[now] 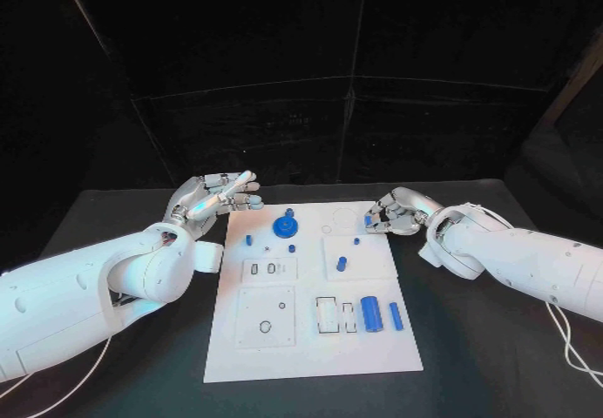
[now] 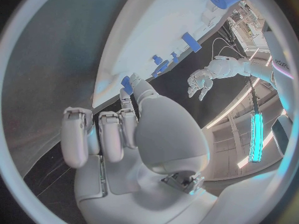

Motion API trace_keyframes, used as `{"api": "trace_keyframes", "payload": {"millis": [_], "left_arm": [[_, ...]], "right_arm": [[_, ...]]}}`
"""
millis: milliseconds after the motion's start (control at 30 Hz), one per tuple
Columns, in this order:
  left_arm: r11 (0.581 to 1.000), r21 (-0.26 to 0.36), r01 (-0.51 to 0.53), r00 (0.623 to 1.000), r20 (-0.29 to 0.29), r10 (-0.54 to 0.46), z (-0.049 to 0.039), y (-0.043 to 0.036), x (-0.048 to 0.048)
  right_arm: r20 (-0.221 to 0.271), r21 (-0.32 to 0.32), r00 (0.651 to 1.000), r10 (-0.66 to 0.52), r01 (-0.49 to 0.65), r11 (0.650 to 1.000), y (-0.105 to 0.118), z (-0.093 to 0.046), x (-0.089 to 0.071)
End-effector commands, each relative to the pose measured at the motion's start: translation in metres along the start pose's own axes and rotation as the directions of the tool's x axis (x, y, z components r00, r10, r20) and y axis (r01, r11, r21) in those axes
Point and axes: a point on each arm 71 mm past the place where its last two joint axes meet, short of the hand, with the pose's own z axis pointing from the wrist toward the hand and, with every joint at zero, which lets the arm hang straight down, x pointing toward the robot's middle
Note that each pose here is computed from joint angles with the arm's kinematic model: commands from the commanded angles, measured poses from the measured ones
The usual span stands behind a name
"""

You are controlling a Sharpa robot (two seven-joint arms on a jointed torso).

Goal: Assemble the parts on the task board

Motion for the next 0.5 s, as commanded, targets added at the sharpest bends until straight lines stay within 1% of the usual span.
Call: {"api": "trace_keyframes", "payload": {"millis": [33,167,233,400,500], "left_arm": [[1.0,0.007,0.002,1.0,-0.014,-0.002,0.0,-0.0016,0.0003],[1.0,0.007,0.0,1.0,-0.012,0.0,-0.0007,-0.002,-0.0009],[1.0,0.007,0.0,1.0,-0.01,0.0,-0.0012,-0.0023,-0.0017],[1.0,0.008,-0.003,1.0,-0.006,0.003,-0.0013,-0.0024,-0.004],[1.0,0.009,-0.005,1.0,-0.002,0.005,-0.0005,-0.0021,-0.0057]], "right_arm": [[0.061,-0.02,0.998,0.023,-0.022,1.0,0.01,-0.003,-0.003],[0.064,-0.028,0.997,0.037,-0.035,0.999,0.023,-0.007,0.0],[0.059,-0.035,0.997,0.044,-0.042,0.999,0.033,-0.009,0.004],[0.043,-0.055,0.998,0.046,-0.044,0.998,0.056,-0.01,0.014],[0.031,-0.075,0.999,0.04,-0.038,0.996,0.07,-0.008,0.021]]}}
